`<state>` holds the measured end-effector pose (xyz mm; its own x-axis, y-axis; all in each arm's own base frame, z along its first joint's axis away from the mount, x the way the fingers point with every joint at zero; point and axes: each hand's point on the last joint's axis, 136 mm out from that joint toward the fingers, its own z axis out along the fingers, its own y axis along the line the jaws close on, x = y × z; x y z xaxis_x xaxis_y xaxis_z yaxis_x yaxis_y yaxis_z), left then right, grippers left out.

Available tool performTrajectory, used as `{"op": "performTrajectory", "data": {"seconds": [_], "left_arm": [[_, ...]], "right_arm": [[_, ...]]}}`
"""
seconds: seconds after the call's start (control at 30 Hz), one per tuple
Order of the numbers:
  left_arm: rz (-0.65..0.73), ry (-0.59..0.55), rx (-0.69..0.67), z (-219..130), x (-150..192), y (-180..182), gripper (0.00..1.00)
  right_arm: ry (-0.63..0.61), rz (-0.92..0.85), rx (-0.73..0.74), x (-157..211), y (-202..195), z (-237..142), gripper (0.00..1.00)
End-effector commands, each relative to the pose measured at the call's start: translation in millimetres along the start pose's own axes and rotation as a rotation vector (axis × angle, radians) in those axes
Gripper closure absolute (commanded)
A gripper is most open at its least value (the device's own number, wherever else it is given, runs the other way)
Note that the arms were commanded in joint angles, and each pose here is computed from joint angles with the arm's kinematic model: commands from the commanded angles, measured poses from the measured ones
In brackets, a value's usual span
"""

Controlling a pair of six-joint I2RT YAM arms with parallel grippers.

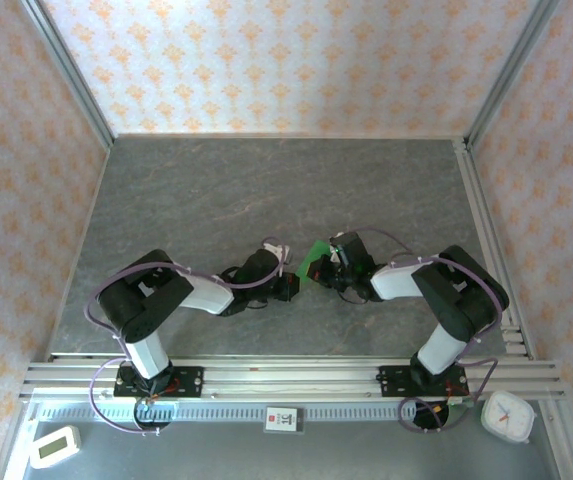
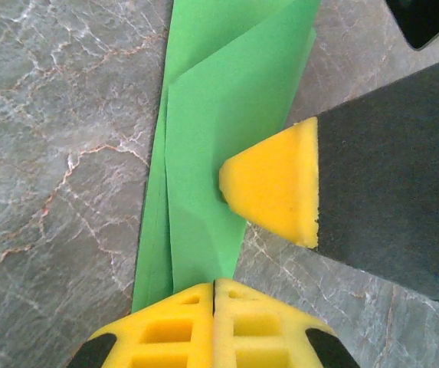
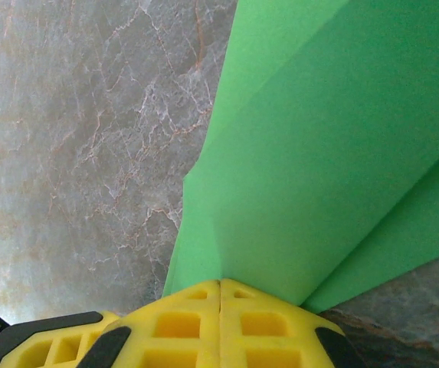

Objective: Fold a paper plane with a square sheet of paper (pick it up from the middle)
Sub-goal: Fold the wing for the fifth time at the center of the table.

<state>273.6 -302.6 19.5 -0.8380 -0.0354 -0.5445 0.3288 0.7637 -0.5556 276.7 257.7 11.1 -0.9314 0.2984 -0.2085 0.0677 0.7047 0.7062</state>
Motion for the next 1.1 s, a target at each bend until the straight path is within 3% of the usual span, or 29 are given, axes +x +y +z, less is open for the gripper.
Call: {"op": "performTrajectory", "data": {"seconds": [0.0, 0.43, 1.07], "left_arm": [[0.039, 0.079, -0.154, 0, 27, 34, 1.0], [0.262, 0.156, -0.457, -13, 27, 45, 1.0], [0.111, 0.17, -0.445, -50, 77, 75, 1.0]], "right_arm": [[0.081, 0.043, 0.241, 34, -69, 17, 1.0], [0.078, 0.035, 0.26, 33, -72, 16, 1.0], [0.082, 0.042, 0.28, 38, -82, 17, 1.0]]}}
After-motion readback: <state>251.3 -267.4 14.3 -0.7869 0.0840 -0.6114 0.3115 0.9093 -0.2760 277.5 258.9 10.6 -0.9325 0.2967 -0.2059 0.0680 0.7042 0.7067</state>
